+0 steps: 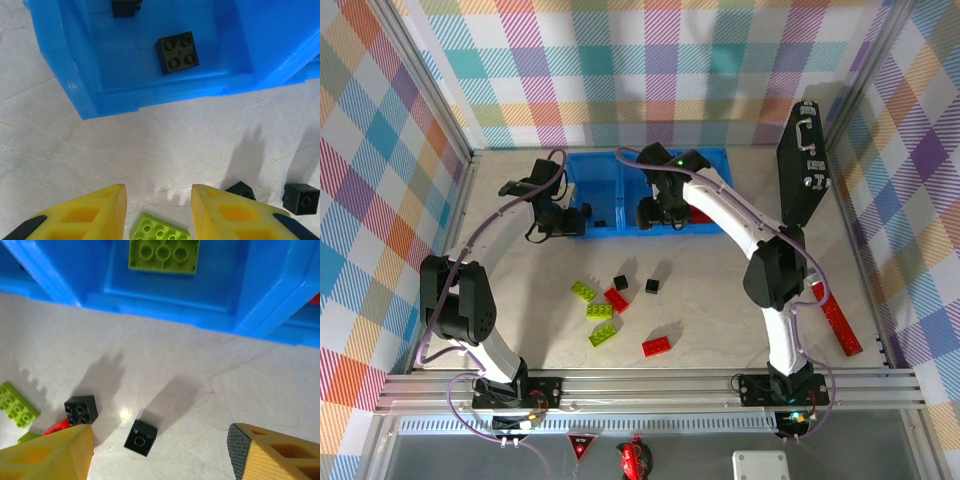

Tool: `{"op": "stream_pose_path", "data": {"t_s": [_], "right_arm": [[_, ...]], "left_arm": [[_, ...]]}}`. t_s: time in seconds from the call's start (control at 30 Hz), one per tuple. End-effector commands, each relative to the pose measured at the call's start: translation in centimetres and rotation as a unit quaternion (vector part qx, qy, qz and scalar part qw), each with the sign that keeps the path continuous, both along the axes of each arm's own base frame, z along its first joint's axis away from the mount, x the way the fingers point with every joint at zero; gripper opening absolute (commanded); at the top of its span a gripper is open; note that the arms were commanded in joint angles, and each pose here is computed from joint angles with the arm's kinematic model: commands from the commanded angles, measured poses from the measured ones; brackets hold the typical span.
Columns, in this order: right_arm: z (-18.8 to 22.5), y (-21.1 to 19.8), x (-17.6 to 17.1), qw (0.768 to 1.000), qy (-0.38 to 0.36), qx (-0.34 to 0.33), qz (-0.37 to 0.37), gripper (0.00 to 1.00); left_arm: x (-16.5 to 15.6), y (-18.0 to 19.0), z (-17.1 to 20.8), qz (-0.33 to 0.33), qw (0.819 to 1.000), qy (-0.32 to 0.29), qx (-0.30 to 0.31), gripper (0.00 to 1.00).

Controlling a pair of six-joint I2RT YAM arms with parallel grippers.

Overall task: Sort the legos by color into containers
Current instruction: Pick up the lego from the middle-left of the table.

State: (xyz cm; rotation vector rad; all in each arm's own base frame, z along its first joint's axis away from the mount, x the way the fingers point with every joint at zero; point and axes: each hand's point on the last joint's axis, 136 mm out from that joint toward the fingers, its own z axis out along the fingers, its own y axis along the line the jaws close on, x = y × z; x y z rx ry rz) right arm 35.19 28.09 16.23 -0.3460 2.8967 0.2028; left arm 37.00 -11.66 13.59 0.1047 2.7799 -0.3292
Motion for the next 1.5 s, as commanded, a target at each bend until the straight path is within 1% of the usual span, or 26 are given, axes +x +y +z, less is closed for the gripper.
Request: {"op": "stream_pose_path", "data": {"t_s": [0.0, 0.1, 0.2, 0.33, 0.47, 0.6, 0.73, 0.9, 1.0, 1.13, 1.23, 1.33, 1.47], "right_arm": [[0.9, -0.4, -1.5, 1.0, -0.01, 0.011, 0.002, 0.71], [0.2, -0.7, -3.2, 0.999, 0.002, 0.032, -0.003, 0.71], [-0.6, -1.3, -4.9, 0.999, 0.011, 0.049, -0.008, 0.71], [-1.6, -3.2, -6.7, 0.999, 0.012, 0.044, -0.019, 0.71], [-2.7, -4.6, -8.2, 0.999, 0.02, 0.033, -0.02, 0.71], [-3.5, -5.5, -9.1, 0.999, 0.023, 0.024, -0.018, 0.71], [-4.0, -5.8, -9.7, 0.999, 0.026, 0.026, -0.014, 0.71], [-4.3, -6.6, -10.1, 1.0, 0.022, 0.012, -0.01, 0.71], [-4.4, -7.5, -10.5, 1.0, 0.016, -0.001, -0.011, 0.71], [-4.6, -8.9, -11.2, 1.0, 0.014, -0.017, -0.019, 0.71], [-4.7, -9.5, -11.8, 0.999, 0.013, -0.019, -0.023, 0.71], [-4.7, -10.1, -12.4, 0.999, 0.013, -0.019, -0.028, 0.72], [-4.6, -10.2, -13.1, 0.999, 0.017, -0.009, -0.035, 0.72]], "left_arm": [[-0.5, -1.1, -0.5, -0.002, 1.0, 0.011, -0.007, 0.39], [-1.0, -1.6, -0.2, -0.01, 1.0, 0.012, 0.01, 0.39], [-1.8, -2.0, 0.0, -0.008, 1.0, 0.022, 0.014, 0.4], [-3.5, -2.7, -0.8, -0.001, 0.999, 0.037, 0.013, 0.4], [-5.6, -2.8, -2.3, 0.012, 0.998, 0.056, 0.033, 0.41], [-7.2, -2.9, -3.2, 0.025, 0.997, 0.064, 0.043, 0.45], [-8.7, -3.0, -3.7, 0.033, 0.995, 0.072, 0.056, 0.46], [-10.2, -4.6, -3.7, 0.023, 0.995, 0.066, 0.064, 0.48], [-11.1, -6.0, -3.6, -0.011, 0.995, 0.063, 0.073, 0.52], [-12.5, -7.1, -4.1, -0.095, 0.988, 0.068, 0.101, 0.61], [-13.3, -7.6, -4.3, -0.161, 0.977, 0.07, 0.123, 0.67], [-14.2, -8.4, -4.1, -0.226, 0.962, 0.065, 0.14, 0.69], [-14.8, -9.0, -4.4, -0.277, 0.947, 0.065, 0.15, 0.69]]}}
